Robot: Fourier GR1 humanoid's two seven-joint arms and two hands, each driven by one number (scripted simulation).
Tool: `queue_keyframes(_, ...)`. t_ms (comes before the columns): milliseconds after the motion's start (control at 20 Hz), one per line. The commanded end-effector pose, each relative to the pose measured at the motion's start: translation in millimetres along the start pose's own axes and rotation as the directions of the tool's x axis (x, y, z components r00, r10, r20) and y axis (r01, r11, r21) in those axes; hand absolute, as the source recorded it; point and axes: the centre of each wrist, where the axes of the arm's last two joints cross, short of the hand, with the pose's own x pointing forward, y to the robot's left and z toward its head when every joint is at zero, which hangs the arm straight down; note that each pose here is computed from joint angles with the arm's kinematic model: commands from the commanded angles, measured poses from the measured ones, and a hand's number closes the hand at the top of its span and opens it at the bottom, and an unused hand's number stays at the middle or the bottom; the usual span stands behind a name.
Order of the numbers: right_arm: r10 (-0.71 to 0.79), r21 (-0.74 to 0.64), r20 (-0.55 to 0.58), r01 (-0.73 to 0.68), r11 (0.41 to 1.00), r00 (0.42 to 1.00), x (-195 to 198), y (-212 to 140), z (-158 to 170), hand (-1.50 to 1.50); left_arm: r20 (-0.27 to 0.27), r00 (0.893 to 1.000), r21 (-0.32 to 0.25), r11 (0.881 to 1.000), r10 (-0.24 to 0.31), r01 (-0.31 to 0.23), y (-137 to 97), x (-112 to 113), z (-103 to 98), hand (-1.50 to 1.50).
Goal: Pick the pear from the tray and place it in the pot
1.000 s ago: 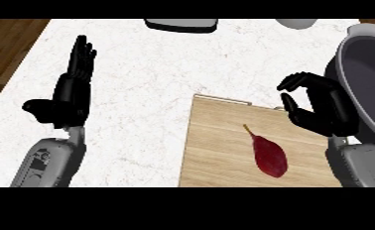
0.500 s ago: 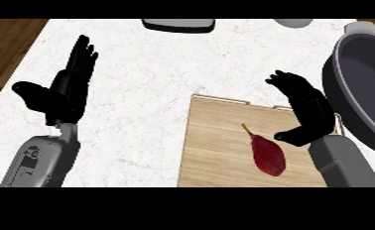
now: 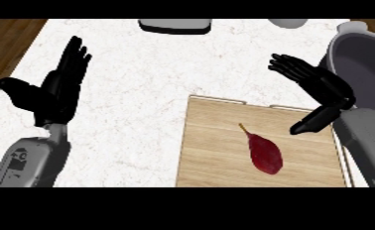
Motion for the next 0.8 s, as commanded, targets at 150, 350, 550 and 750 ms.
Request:
queue_keyframes(150,0.118,0.422,0.015,-0.113,0.900,0.993,32.3,2.1,-33.9,-1.50,-0.016,1.000,0.008,1.000,0.003,-0.003,5.8,0.5,3.6,0.00)
queue_keyframes(350,0.170,0.521,-0.020,-0.135,0.843,0.985,19.1,17.4,-27.3,-1.50,-0.006,1.000,0.037,0.999,-0.005,0.005,15.7,9.1,2.1,0.00)
queue_keyframes(550,0.191,0.545,-0.018,-0.151,0.825,0.981,12.7,17.3,-30.2,-1.50,-0.005,1.000,0.022,1.000,-0.010,0.010,21.7,9.5,-2.4,0.00)
queue_keyframes(750,0.198,0.543,-0.004,-0.164,0.823,0.980,3.5,18.6,-27.8,-1.50,-0.022,1.000,0.027,1.000,0.012,-0.011,22.4,2.4,11.2,0.00)
